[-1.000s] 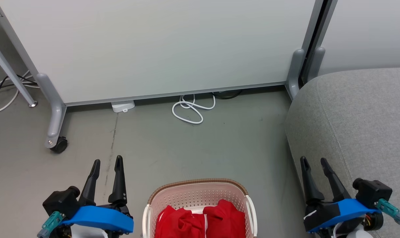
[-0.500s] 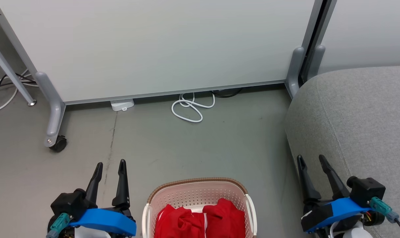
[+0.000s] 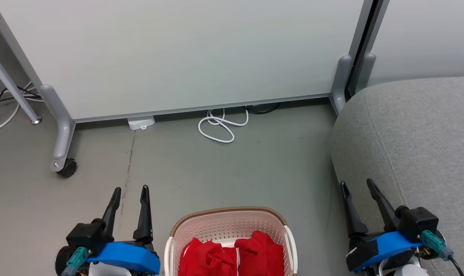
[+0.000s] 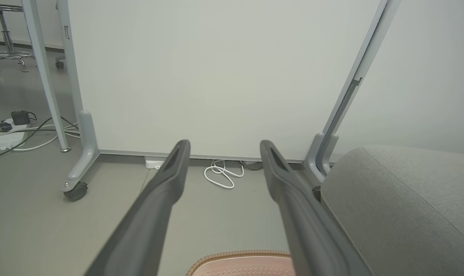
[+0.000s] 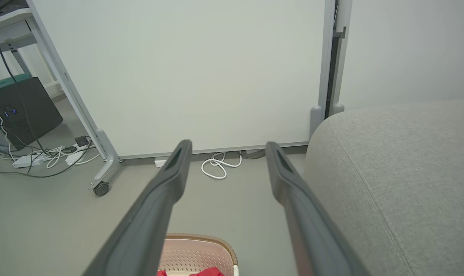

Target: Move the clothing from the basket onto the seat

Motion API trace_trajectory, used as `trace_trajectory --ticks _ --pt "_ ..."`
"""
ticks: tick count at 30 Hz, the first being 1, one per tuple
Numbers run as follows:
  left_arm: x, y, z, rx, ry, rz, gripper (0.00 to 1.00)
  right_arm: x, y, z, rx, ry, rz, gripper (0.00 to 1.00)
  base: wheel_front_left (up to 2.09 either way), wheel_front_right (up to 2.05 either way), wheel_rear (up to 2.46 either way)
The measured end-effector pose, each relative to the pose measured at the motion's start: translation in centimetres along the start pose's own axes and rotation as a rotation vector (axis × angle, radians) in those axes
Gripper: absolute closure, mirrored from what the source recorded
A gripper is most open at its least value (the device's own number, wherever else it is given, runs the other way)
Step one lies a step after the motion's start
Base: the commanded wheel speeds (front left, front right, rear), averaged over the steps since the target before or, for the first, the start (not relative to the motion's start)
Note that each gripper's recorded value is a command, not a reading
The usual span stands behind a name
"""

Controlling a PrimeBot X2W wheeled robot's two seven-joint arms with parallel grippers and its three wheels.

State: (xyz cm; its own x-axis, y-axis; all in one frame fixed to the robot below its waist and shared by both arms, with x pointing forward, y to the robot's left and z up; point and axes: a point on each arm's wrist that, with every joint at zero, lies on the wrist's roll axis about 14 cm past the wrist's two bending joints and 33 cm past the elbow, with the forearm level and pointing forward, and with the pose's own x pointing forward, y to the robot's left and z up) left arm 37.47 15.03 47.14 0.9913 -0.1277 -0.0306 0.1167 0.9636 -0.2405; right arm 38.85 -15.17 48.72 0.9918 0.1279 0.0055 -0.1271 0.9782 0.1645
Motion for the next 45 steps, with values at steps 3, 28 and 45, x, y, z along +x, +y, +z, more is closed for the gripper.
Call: trace_trajectory --ticks 3,28,45 --pt "0.0 -0.1 0.0 0.018 -0.001 -0.005 0.0 0.0 0.2 0.0 -0.021 -0.003 0.008 0.0 0.0 0.0 0.0" --pt "0.1 -0.8 -1.5 0.044 0.042 -0.031 0.0 0.0 0.7 -0.1 -0.043 -0.001 0.029 0.0 0.0 0.0 0.0" --pt "3.3 -2.4 -14.9 -0.001 0.469 -0.13 0.0 2.0 -3.3 -2.2 -0.045 0.054 -0.067 0.0 0.0 0.0 0.0"
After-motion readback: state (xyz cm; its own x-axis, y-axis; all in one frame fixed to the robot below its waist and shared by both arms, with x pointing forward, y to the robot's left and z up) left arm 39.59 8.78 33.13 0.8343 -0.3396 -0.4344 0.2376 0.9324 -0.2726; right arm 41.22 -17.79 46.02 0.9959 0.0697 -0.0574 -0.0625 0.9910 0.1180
